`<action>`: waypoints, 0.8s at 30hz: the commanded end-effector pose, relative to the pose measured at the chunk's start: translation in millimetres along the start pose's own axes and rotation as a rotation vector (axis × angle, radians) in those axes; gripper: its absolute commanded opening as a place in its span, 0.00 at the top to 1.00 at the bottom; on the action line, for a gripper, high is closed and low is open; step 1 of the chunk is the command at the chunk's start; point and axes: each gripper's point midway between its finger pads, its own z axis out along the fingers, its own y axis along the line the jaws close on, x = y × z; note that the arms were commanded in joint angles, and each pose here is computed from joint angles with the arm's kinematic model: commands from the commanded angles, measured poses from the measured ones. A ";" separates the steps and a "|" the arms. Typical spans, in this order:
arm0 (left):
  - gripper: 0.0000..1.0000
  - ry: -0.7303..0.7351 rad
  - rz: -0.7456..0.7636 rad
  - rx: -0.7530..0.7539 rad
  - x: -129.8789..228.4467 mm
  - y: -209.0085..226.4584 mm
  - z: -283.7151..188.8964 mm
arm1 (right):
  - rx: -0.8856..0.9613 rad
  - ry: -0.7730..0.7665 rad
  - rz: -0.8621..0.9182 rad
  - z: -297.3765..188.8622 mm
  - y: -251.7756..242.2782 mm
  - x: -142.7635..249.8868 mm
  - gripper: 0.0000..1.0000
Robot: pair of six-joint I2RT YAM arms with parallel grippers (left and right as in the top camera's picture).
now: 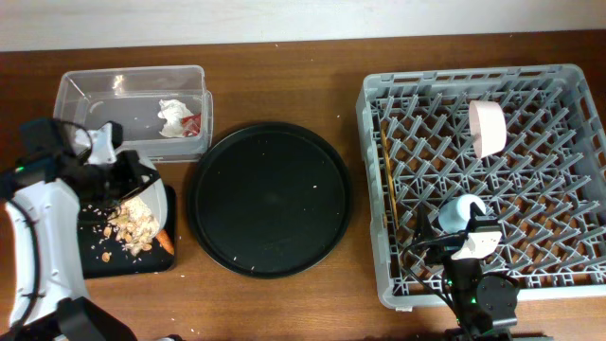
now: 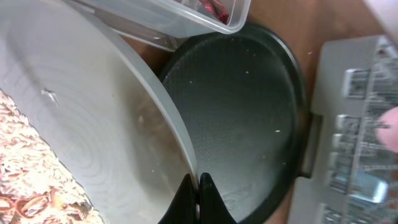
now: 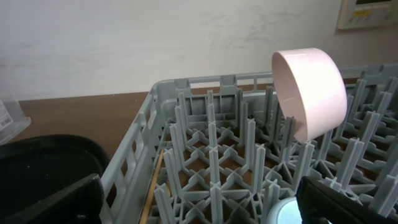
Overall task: Sort waste into correct bins and load items into the dishwasher rack
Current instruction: 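Tip the white plate over the flat black tray to dump the rice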
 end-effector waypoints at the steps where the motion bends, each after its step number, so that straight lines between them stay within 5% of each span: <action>1: 1.00 -0.024 -0.018 0.103 3.9 -2.6 -11.5 | 0.003 0.004 0.006 -0.1 -1.1 2.5 0.02; 7: 1.00 -0.126 -0.025 0.312 -6.8 -13.2 -39.0 | 0.004 0.004 0.007 -0.1 -1.1 2.5 0.02; 16: 1.00 -0.252 -0.118 0.302 -5.0 13.7 -83.9 | 0.003 0.004 0.006 -0.1 -1.1 2.5 0.02; 24: 1.00 -0.353 -0.006 0.470 -1.0 -5.4 -110.9 | 0.004 0.004 0.006 -0.1 -1.1 2.5 0.02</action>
